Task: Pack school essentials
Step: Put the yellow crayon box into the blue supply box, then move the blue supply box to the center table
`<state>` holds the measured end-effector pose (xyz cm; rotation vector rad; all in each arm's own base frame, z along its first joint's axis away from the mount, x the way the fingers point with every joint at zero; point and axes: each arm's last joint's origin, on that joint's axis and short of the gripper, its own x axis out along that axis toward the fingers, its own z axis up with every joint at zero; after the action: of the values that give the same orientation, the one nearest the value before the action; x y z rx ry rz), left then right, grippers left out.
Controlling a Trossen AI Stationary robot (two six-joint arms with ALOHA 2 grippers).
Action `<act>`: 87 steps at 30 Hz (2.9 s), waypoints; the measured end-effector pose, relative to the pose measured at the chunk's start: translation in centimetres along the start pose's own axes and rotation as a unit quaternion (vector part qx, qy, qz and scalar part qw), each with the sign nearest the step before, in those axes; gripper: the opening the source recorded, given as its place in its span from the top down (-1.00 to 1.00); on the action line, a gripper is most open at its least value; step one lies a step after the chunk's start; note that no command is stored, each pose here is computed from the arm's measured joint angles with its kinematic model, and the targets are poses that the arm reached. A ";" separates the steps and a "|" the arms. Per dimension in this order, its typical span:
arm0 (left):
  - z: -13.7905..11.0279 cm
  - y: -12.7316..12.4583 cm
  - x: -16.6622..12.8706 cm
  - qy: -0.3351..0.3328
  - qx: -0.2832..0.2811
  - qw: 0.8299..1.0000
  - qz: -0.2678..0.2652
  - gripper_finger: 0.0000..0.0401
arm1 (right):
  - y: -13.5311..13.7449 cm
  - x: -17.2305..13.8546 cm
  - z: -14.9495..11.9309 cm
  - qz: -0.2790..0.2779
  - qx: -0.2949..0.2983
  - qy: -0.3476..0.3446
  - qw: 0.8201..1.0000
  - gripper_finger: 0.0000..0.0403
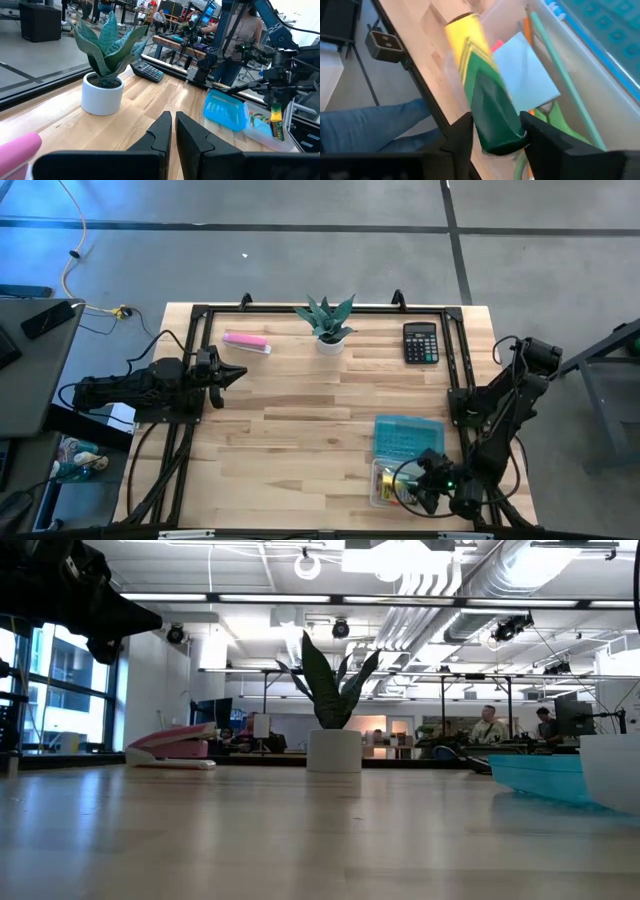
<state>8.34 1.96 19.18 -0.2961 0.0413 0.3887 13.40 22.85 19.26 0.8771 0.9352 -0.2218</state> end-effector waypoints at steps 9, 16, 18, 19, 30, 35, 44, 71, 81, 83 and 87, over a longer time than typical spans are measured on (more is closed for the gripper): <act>0.0 0.0 0.0 0.000 0.000 1.000 0.000 0.92 | -0.3 0.0 0.1 -0.016 0.021 -0.006 1.000 -0.09; 0.0 0.0 0.0 0.000 0.000 1.000 0.000 0.92 | -0.5 -0.2 0.3 -0.021 0.027 -0.019 0.999 -0.28; 0.0 0.0 0.0 0.000 0.000 1.000 0.000 0.92 | -0.6 -0.6 0.5 -0.022 0.030 -0.024 0.999 -0.31; 0.0 0.0 0.0 0.000 0.000 1.000 0.000 0.92 | -0.7 -0.9 0.7 -0.023 0.031 -0.025 0.999 -0.31; 0.0 0.0 0.0 0.000 0.000 1.000 0.000 0.92 | -1.5 -2.3 1.6 -0.043 0.071 -0.045 0.995 -0.32; 0.0 0.0 0.0 0.000 0.000 1.000 0.000 0.92 | -1.6 -2.1 2.4 -0.056 0.086 -0.057 0.993 -0.32; 0.0 0.0 0.0 0.000 0.000 1.000 0.000 0.92 | -1.7 -0.9 5.3 -0.093 0.083 -0.073 0.990 -0.32; 0.0 0.0 0.0 0.000 0.000 1.000 0.000 0.92 | 1.2 -0.5 14.3 -0.065 -0.017 -0.084 0.994 -0.26; 0.0 0.0 0.0 0.000 0.000 1.000 0.000 0.92 | 2.2 -0.8 16.1 -0.109 -0.018 -0.067 0.992 -0.26; 0.0 0.0 0.0 0.000 0.000 1.000 0.000 0.92 | 2.3 -0.3 16.5 -0.130 -0.017 -0.064 0.989 -0.26; 0.0 0.0 0.0 0.000 0.000 1.000 0.000 0.92 | 2.1 1.0 17.1 -0.163 0.011 -0.057 0.985 -0.26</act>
<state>8.35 1.96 19.17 -0.2960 0.0416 0.3888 25.46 11.76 24.62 0.7186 0.9666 -0.5599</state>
